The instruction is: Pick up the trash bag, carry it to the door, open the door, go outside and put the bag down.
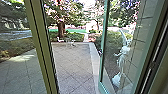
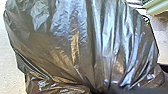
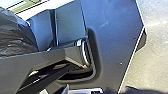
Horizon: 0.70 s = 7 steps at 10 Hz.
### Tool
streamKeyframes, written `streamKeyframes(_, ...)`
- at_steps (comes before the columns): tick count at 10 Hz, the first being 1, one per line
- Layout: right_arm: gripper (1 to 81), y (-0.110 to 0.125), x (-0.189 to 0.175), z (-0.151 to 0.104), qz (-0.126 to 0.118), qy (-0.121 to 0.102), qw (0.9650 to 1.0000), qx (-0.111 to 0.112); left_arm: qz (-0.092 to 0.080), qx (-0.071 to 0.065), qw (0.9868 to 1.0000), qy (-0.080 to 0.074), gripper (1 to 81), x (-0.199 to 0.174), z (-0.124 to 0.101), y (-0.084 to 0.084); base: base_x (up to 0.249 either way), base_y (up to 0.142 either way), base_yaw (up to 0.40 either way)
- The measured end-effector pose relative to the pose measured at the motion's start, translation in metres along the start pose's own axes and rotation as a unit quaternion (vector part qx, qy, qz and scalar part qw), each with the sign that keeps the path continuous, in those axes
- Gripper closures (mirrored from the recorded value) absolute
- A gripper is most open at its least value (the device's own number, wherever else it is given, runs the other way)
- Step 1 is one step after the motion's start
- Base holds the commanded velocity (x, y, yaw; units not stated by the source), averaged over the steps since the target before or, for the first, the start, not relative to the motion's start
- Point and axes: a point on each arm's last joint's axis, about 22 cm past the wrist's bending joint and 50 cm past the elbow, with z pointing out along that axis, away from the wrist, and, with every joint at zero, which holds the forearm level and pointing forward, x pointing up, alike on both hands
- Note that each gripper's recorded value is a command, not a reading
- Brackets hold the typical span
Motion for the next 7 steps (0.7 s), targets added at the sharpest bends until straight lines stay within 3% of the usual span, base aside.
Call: streamKeyframes(7,1.0,0.0021,0.0004,-0.0005,0.0,0.0,1.0,-0.001,0.006,-0.003,1.0,0.0,81.1,0.0001,0.001,0.0044,0.0,-0.097,0.0)
